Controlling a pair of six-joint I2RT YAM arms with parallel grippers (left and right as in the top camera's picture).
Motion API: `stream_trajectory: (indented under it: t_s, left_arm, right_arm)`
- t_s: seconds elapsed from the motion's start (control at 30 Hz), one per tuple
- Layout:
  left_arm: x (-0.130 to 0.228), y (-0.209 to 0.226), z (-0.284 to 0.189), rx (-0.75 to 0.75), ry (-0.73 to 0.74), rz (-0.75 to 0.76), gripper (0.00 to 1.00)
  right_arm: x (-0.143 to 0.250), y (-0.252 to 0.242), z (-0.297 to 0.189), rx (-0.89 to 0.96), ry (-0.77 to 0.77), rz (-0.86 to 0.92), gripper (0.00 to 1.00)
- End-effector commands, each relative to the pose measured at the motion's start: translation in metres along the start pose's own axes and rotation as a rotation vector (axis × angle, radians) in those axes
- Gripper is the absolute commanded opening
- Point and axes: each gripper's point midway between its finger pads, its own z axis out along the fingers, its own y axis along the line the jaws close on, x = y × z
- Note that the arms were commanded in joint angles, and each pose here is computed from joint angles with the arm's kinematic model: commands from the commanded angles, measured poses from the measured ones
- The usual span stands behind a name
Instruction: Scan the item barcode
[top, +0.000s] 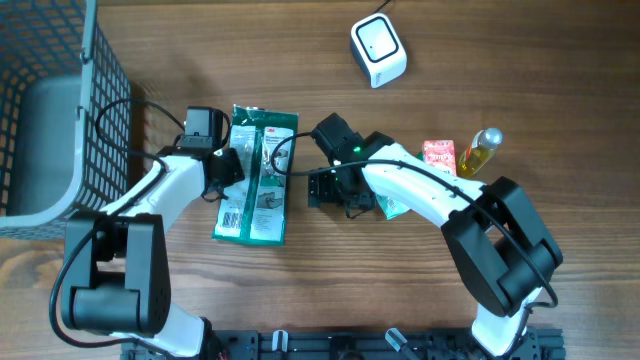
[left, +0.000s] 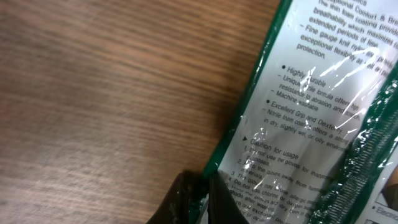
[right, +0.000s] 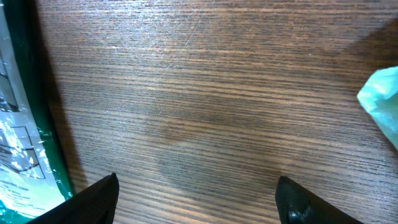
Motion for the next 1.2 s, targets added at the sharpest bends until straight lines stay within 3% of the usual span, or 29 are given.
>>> stream_trajectory:
  t_s: [0.0,0.47,0.67,1.17]
  left_arm:
    - [0.018,-0.006,0.014,0.049,0.09,0.021,0.04]
    - [0.048,-0.001,0.011,0.039,0.217,0.017,0.04]
    - [0.052,-0.012,0.01,0.091,0.239,0.018,0.04]
    - [0.08,-0.016,0.015,0.113,0.296,0.001,0.04]
  right_arm:
    - [0.005,-0.003,0.007,0.008,0.025,0.014,0.8]
    - [0.01,0.028,0.011,-0.175,0.068,0.061,0.79]
    - [0.024,0.046,0.028,-0.387,0.081,0.012,0.74]
    - [0.035,0.051,0.042,-0.421,0.046,0.029,0.71]
